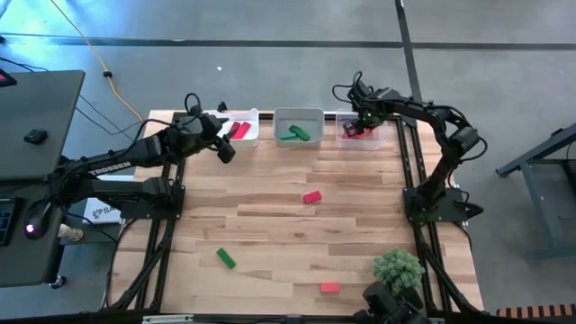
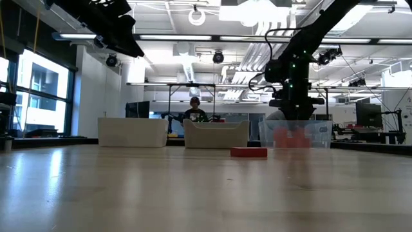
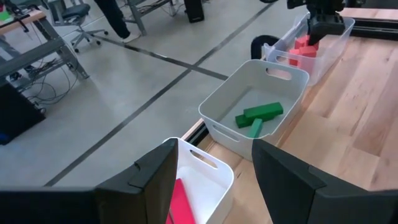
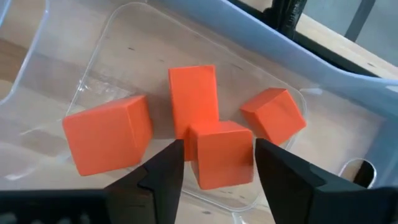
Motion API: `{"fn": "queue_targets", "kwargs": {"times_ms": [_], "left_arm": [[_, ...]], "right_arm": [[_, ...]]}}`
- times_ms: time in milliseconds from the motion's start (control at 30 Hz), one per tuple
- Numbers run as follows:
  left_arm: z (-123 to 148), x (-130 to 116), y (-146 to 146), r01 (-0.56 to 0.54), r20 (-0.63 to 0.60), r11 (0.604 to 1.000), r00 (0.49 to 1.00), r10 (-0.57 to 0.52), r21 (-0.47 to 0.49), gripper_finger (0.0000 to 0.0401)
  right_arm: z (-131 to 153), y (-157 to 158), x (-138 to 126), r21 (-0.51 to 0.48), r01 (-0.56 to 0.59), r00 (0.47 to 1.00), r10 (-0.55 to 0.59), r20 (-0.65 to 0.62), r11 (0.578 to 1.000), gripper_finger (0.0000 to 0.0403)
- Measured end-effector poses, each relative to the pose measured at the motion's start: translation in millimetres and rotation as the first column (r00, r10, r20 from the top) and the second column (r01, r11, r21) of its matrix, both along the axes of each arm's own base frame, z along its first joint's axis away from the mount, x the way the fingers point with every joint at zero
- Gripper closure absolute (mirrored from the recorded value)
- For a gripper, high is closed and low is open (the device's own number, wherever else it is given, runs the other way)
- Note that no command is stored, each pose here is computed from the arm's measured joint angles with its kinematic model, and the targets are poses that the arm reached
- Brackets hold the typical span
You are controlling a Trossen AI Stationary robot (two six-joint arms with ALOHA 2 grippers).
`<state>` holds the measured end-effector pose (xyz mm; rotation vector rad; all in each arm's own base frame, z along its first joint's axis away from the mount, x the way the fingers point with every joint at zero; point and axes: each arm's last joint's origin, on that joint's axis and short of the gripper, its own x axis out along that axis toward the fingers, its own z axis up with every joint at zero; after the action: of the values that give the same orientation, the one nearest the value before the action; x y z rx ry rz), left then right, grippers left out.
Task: Sort & place blocks by color
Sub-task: Put the red block into the white bin
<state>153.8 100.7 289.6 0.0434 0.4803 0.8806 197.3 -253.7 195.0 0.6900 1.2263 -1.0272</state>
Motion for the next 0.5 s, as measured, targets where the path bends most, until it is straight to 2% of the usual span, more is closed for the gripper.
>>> {"fn": "queue_targets", "kwargs": {"times_ms": [333,500], "left_arm": [[0.9,-0.2,-1.7,-0.014,0.047,1.0,0.999,0.016,-0.028,0.0205],[8.9,-2.2,-6.7,0.015,-0.03,0.999,0.999,-0.016,-0.041,0.0205]], "right_arm": [[33.4,-6.8,7.7,-0.019,-0.002,1.0,0.002,0.017,1.0,0.0216],[50.2,-2.0,18.7,-0.024,-0.037,0.999,0.038,0.026,0.999,0.0216]]}}
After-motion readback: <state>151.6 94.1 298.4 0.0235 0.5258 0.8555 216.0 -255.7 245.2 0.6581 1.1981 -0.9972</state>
